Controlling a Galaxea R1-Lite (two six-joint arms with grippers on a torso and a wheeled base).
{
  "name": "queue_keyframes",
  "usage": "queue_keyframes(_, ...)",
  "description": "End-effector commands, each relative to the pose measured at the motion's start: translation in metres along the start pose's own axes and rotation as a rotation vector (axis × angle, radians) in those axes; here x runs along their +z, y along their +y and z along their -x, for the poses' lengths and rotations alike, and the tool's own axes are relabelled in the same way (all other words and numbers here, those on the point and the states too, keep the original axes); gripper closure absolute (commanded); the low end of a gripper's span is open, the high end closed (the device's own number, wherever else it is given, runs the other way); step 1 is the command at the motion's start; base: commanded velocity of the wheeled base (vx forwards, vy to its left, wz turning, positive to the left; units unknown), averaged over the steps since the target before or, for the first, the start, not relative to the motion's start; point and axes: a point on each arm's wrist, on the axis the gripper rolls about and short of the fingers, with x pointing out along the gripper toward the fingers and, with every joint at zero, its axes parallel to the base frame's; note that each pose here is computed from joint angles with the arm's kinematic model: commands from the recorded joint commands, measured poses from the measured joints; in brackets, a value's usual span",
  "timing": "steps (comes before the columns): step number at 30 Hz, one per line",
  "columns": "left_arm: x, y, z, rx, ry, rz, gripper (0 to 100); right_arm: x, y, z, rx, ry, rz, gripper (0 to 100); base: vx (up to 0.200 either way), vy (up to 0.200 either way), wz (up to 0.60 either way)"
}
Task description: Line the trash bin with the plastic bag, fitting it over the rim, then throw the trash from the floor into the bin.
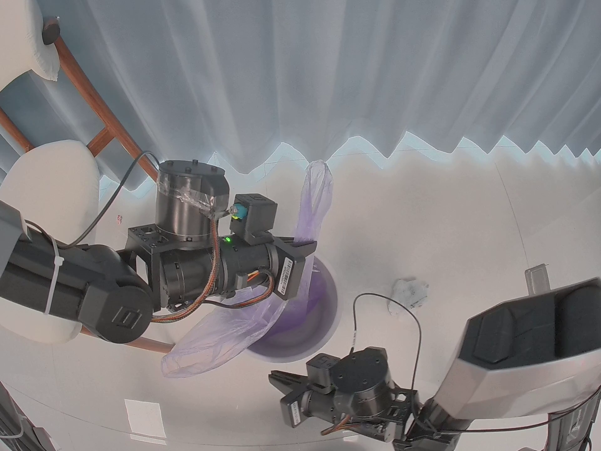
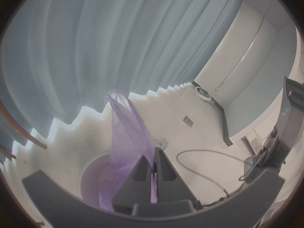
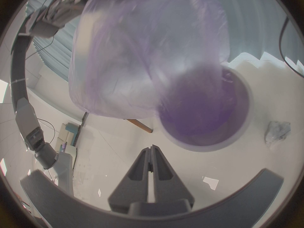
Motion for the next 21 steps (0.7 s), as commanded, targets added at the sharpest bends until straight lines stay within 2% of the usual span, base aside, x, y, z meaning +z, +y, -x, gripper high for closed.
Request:
queue_keyframes(1,0.001,0.001,0.002,0.005,-0.005,0.016,100,-0.008,0.036,-0.049,0.089,-0.063,0.020,100,0.000,0.000,0.00)
queue_keyframes(10,0.001,-0.001,0.000,-0.001,-0.004,0.013,100,0.002,0.076,-0.095,0.161,-0.173,0.014,100,0.000,0.000,0.00)
queue_keyframes(14,0.000,-0.001,-0.001,-0.001,-0.001,0.013,100,-0.010,0.090,-0.097,0.185,-0.157,-0.002,100,0.000,0.000,0.00)
queue_keyframes(16,0.001,0.000,-0.001,0.001,-0.005,0.014,100,-0.029,0.104,-0.099,0.192,-0.131,-0.005,100,0.000,0.000,0.00)
queue_keyframes(21,0.002,0.000,-0.001,0.001,-0.007,0.014,100,-0.043,0.123,-0.107,0.187,-0.146,-0.048,100,0.000,0.000,0.00)
